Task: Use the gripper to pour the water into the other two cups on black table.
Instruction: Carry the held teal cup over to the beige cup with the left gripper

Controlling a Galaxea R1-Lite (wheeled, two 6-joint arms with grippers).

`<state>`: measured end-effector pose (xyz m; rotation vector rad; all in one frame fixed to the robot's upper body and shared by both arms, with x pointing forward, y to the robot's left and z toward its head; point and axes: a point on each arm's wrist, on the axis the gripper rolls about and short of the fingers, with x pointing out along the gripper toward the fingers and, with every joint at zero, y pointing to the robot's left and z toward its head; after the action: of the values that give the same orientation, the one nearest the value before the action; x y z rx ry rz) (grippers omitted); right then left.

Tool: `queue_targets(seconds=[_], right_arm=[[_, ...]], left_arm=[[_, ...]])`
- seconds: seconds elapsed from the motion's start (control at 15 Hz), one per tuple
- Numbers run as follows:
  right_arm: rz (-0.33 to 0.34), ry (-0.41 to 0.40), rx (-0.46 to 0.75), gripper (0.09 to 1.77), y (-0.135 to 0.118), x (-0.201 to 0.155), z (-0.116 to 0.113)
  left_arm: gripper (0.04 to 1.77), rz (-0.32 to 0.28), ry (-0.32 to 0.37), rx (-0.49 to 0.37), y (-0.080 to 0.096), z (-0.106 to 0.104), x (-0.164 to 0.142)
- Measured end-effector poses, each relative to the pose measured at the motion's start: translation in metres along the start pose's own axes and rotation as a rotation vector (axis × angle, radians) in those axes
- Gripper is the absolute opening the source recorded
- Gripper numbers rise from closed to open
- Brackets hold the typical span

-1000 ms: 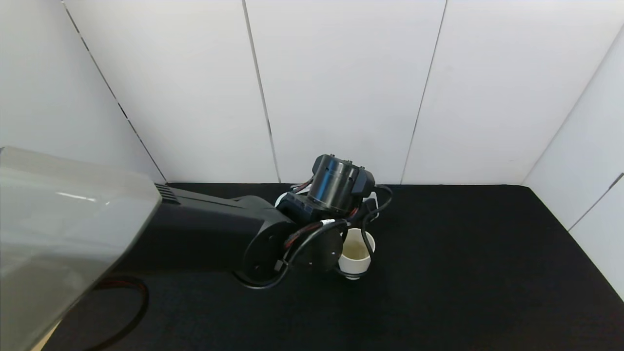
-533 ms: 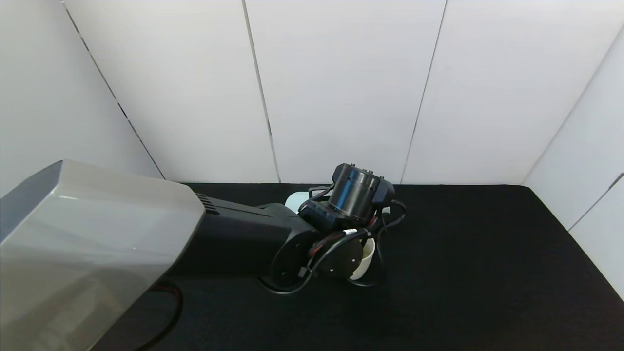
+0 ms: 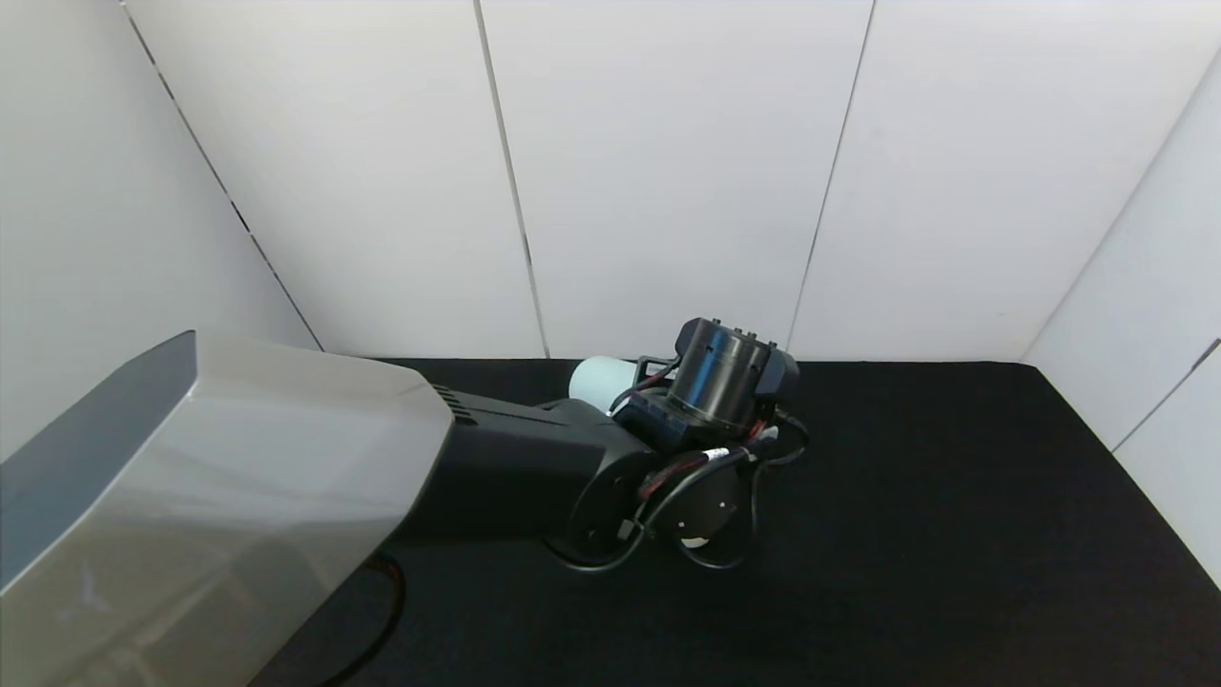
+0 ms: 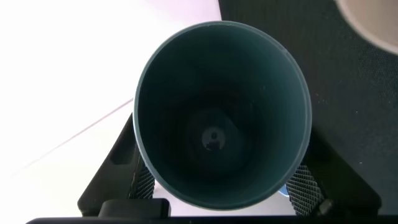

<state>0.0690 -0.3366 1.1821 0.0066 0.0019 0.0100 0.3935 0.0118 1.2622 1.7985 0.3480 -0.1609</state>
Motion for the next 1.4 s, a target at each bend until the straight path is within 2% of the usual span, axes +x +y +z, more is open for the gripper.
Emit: queue_targets(seconds=[0.13, 0.4, 0.6, 0.87, 1.4], right_arm=[[0.000, 0.000, 0.000, 1.71, 0.000, 0.000, 0.000], [0.000, 0.000, 0.000, 1.71, 0.000, 0.000, 0.000], [0.000, 0.000, 0.000, 1.71, 0.000, 0.000, 0.000], [0.000, 0.000, 0.000, 1.71, 0.000, 0.000, 0.000], [0.000, 0.000, 0.000, 1.71, 0.000, 0.000, 0.000]], left_arm=[[1.15, 0.003, -0.006, 0.044, 0.000, 0.006, -0.001], [1.15, 0.023, 0.024, 0.207, 0.004, 0.014, -0.003], [1.15, 0.036, 0.025, 0.279, 0.007, 0.023, -0.005], [1.15, 0.003, 0.062, 0.406, 0.001, 0.031, -0.010], [1.15, -0.035, 0.103, 0.482, -0.005, 0.031, -0.013]])
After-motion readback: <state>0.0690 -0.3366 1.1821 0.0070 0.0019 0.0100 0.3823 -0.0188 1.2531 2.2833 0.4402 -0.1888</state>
